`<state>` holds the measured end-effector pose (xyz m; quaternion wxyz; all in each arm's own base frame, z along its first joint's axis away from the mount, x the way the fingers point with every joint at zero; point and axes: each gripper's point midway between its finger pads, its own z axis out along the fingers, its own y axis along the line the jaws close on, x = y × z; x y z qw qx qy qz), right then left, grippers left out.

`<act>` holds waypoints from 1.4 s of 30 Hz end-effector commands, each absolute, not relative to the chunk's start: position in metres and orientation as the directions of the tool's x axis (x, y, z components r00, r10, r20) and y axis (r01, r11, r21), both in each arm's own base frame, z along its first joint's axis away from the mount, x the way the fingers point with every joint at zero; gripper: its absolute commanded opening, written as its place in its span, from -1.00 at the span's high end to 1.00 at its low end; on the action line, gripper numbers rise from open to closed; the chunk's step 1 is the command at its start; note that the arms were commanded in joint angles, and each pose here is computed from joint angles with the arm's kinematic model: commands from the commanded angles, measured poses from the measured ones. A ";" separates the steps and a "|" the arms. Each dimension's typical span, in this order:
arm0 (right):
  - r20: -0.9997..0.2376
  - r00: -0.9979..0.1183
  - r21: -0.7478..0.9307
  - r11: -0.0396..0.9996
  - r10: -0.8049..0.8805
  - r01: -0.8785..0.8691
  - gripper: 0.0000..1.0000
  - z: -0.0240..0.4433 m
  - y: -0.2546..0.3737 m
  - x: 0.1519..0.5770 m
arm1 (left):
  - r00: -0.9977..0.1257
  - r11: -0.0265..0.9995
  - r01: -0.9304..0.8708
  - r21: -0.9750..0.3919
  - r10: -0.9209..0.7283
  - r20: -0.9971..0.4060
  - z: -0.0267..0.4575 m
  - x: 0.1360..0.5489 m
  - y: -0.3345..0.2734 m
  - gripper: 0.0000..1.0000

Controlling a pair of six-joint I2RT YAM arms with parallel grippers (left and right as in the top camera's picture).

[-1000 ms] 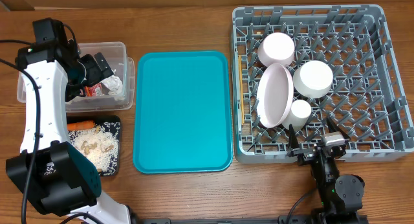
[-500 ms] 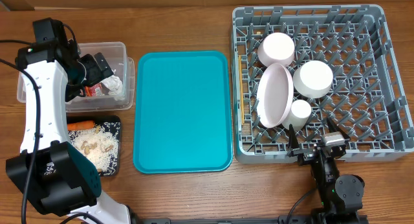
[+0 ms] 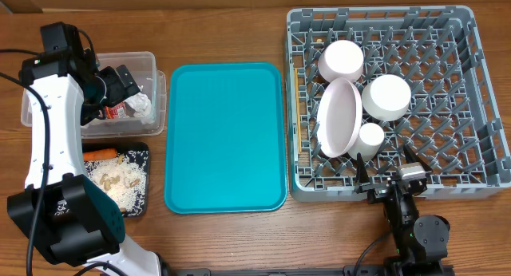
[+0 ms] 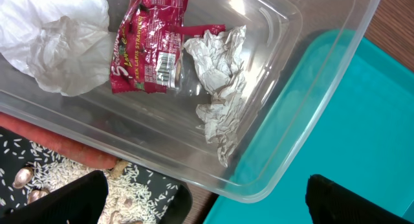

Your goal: Sort waste into correct bins and load items into the dishwasher

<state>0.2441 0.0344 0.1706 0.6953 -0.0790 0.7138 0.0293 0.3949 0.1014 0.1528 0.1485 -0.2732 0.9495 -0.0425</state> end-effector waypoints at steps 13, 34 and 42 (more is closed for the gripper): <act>-0.997 -0.013 -0.075 0.987 -0.078 -0.138 -1.00 0.170 0.031 0.244 | -0.817 0.867 -0.465 -0.178 -0.498 -0.292 0.168 0.398 0.084 -1.00; -0.997 -0.013 -0.075 0.987 -0.078 -0.138 -1.00 0.170 0.031 0.244 | -0.657 0.954 -0.127 -0.271 -0.286 -0.698 0.348 0.331 -0.014 -1.00; -0.997 -0.013 -0.075 0.987 -0.078 -0.138 -1.00 0.170 0.031 0.244 | -0.590 0.955 -0.088 -0.282 -0.278 -0.758 0.377 0.307 -0.018 -0.99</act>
